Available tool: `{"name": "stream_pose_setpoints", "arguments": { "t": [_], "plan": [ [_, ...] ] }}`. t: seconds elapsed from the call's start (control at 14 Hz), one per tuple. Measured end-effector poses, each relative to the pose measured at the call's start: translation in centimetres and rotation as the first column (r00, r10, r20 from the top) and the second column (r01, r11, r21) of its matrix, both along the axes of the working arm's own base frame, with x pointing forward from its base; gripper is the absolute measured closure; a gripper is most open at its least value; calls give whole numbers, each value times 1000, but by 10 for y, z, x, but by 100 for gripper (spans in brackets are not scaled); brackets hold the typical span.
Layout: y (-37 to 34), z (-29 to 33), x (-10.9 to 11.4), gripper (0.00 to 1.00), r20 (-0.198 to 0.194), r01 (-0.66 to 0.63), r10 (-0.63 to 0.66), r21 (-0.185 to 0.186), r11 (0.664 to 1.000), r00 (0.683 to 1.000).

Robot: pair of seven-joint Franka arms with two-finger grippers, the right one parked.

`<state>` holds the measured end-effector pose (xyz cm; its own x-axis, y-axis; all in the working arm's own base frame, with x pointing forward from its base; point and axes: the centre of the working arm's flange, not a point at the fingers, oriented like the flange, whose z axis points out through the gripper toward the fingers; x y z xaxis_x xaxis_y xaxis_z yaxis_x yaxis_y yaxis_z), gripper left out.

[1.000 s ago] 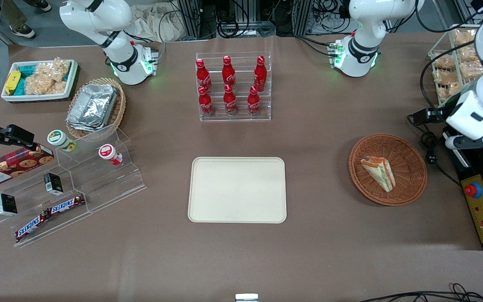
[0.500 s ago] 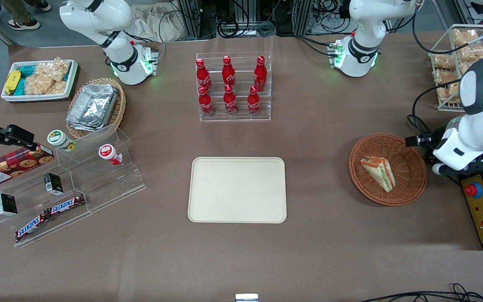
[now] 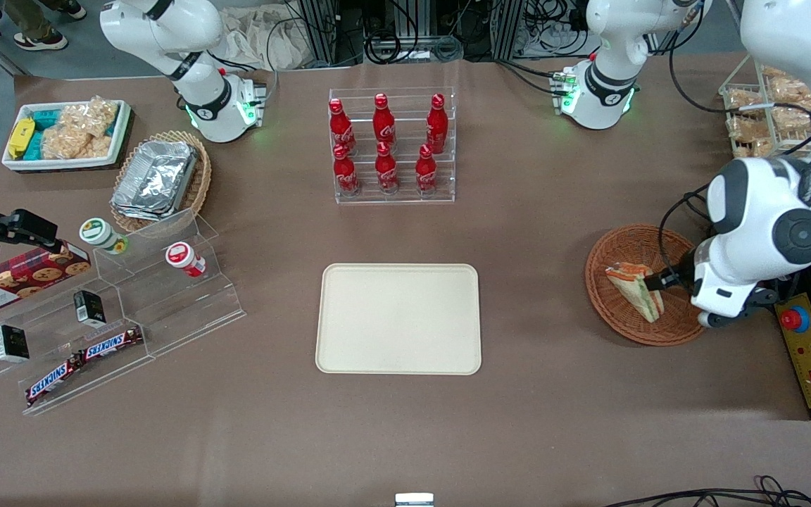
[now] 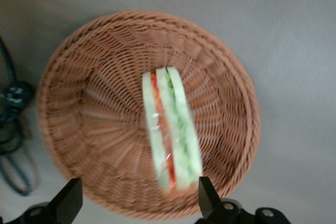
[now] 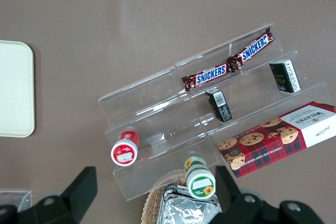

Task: Place sandwich from basket to tray
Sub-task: 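Lower the open left gripper over the wrapped sandwich in the basket, then close the left gripper on the wrapped sandwich and lift it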

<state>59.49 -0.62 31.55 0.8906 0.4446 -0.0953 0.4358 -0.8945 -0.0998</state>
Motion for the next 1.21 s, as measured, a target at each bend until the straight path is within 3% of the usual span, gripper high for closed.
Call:
{"name": "stream_pose_setpoints", "arguments": {
  "t": [0.5,0.86,0.93,1.0,1.21],
  "plan": [
    [-8,-31,7,1,69,-149,149,-8,989,986],
    [-10,-64,-14,3,47,-151,151,-10,989,987],
    [-10,-65,-15,6,43,-153,153,-9,988,987],
    [-10,-66,-15,15,42,-159,159,-9,987,986],
    [-10,-65,-15,50,48,-149,149,8,989,988]
  ]
}}
